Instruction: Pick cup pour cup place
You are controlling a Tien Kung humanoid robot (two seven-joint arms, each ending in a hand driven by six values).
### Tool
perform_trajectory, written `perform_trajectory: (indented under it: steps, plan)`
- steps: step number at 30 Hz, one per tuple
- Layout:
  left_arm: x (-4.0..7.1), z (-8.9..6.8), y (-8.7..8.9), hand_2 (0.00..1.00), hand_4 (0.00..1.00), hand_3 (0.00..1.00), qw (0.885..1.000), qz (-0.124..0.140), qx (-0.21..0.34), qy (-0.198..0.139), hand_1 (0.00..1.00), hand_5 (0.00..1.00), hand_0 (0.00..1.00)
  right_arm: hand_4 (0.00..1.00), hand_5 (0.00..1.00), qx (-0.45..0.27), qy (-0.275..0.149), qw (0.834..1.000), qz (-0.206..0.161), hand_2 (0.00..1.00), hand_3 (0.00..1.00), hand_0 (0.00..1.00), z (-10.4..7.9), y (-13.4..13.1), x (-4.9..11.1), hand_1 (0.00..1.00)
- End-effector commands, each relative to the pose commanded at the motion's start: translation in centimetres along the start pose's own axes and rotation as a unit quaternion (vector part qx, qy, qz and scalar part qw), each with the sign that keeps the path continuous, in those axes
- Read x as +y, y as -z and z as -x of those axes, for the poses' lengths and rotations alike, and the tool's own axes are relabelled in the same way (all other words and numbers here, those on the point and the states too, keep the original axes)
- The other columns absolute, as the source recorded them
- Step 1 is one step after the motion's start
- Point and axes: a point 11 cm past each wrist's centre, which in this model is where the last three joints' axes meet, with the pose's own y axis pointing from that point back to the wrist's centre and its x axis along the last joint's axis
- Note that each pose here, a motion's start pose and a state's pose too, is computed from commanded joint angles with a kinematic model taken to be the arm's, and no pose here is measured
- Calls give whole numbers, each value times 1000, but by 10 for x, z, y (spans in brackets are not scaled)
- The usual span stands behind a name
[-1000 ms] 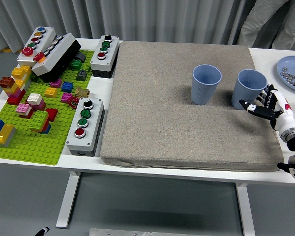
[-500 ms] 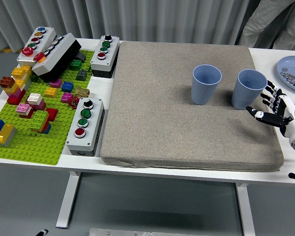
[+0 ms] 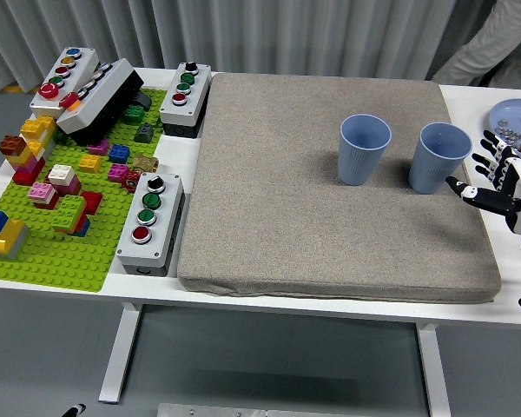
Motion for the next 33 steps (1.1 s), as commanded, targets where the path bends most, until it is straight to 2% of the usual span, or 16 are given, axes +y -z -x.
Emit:
perform_trajectory:
  steps: [7, 11, 13, 18, 19, 24, 25, 33]
  plan:
    - [1, -5, -4, 882, 643, 784, 1000, 4, 1, -6, 802, 997, 826, 845, 188, 9, -23, 998, -56, 998, 998, 962, -34, 55, -17, 913]
    - [1, -6, -5, 882, 643, 784, 1000, 5, 2, -7, 802, 997, 826, 845, 188, 10, -37, 996, -79, 998, 998, 962, -46, 79, -24, 913]
    - [1, -6, -5, 882, 643, 784, 1000, 6, 1, -7, 802, 998, 829, 841, 211, -10, -64, 993, -102, 966, 962, 946, -56, 96, -31, 899]
    - [1, -5, -7, 882, 643, 784, 1000, 8, 1, -7, 802, 998, 829, 841, 211, -67, -106, 983, -131, 966, 962, 946, -63, 114, -41, 899]
    - [1, -5, -8, 882, 641, 784, 1000, 8, 1, -6, 804, 997, 827, 804, 570, -86, -117, 981, -131, 776, 801, 855, -63, 114, -43, 789]
    - [0, -3, -8, 882, 641, 784, 1000, 8, 0, -5, 804, 997, 827, 804, 570, -138, -137, 973, -124, 776, 801, 855, -59, 109, -51, 789]
    - [0, -3, -8, 882, 640, 784, 1000, 8, 0, -4, 804, 997, 828, 815, 972, -146, -139, 972, -118, 747, 763, 843, -58, 106, -52, 758]
    - [0, -1, -7, 882, 639, 783, 1000, 7, -1, -3, 804, 996, 827, 805, 998, -170, -159, 967, -100, 743, 755, 855, -58, 95, -56, 753]
